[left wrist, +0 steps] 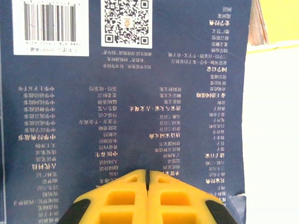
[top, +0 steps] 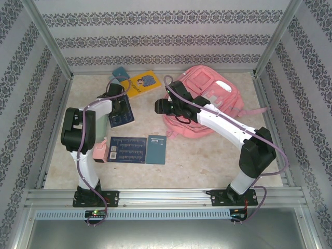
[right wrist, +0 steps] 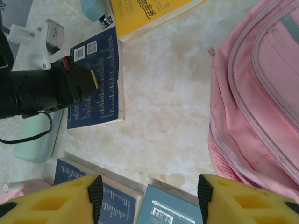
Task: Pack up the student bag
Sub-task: Move the book to the center of the table, then pick up the book at the center of the table.
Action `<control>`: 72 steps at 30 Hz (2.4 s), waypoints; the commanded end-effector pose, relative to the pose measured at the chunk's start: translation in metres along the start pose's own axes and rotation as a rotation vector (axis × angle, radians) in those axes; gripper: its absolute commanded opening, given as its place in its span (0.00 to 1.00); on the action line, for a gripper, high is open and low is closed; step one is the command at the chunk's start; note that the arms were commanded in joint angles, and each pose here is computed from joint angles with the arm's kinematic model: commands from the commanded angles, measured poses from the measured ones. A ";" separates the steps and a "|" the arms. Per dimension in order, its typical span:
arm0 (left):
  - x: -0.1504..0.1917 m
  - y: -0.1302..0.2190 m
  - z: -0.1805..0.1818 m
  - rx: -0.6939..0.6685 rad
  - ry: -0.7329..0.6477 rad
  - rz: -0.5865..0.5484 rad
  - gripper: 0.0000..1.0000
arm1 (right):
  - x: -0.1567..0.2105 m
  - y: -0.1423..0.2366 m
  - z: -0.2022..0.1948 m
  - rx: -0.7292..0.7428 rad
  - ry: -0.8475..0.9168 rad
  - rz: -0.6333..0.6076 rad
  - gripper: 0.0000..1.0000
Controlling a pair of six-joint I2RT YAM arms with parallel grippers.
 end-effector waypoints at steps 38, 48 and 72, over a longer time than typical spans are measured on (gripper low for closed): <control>0.114 0.048 0.039 0.137 0.288 0.139 0.60 | 0.065 -0.162 0.010 -0.103 0.168 0.369 0.52; 0.123 0.034 0.031 0.231 0.305 0.185 0.57 | 0.095 -0.175 0.025 -0.148 0.182 0.443 0.48; 0.085 0.132 -0.041 0.750 0.218 0.094 0.39 | 0.095 -0.168 0.065 -0.376 0.070 0.479 0.44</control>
Point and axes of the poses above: each hand's point on the last joint's axis, 136 mm out from that joint toward the fingers, its own y axis back along the fingers, its own z axis along the line the jaws close on, x = y × z, the point moved 3 cm from there along y, back along the fingers, and after that the axes turned 10 degrees about y, right-handed, at the moved point
